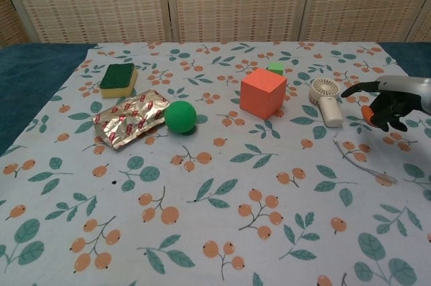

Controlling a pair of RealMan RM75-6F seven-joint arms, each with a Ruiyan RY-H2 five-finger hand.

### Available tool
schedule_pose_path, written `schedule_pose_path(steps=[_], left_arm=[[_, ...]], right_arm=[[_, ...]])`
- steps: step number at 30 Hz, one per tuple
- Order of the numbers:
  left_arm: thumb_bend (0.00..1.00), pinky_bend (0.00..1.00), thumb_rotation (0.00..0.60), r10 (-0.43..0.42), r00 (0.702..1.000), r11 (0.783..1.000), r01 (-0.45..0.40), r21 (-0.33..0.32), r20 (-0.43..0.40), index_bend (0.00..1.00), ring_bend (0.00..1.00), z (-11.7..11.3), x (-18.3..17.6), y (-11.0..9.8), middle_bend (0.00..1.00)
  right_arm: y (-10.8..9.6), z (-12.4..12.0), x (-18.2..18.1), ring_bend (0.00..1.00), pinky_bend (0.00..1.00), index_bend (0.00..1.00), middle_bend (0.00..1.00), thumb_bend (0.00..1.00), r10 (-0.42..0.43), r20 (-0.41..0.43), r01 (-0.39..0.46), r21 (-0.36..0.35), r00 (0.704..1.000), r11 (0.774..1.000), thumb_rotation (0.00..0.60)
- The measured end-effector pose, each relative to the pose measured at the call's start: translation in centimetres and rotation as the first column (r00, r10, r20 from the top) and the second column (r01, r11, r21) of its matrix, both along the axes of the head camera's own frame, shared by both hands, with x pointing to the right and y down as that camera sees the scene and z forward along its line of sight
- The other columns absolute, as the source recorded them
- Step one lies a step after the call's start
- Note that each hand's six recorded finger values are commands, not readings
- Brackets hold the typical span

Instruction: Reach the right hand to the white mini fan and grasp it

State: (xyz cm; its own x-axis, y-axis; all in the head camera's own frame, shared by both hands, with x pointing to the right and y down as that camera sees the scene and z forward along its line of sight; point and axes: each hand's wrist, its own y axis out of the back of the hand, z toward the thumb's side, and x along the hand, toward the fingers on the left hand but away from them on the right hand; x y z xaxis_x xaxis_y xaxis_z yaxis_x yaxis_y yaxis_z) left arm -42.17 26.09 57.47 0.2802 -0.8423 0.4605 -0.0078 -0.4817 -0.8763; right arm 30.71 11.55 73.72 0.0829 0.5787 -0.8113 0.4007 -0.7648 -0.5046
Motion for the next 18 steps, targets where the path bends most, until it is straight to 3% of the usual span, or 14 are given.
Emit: schedule_pose_path(steps=[18], left_arm=[[0.36,0.56,0.6,0.001,1.0,1.0,-0.001,-0.001,-0.003,0.33,0.35,-0.06,0.06,0.01,0.27]], right_arm=[[-0.17,0.25,-0.78,0.68,0.79,0.13,0.79,0.69,-0.013,0.01,0.013,-0.001,1.0,1.0,0.6]])
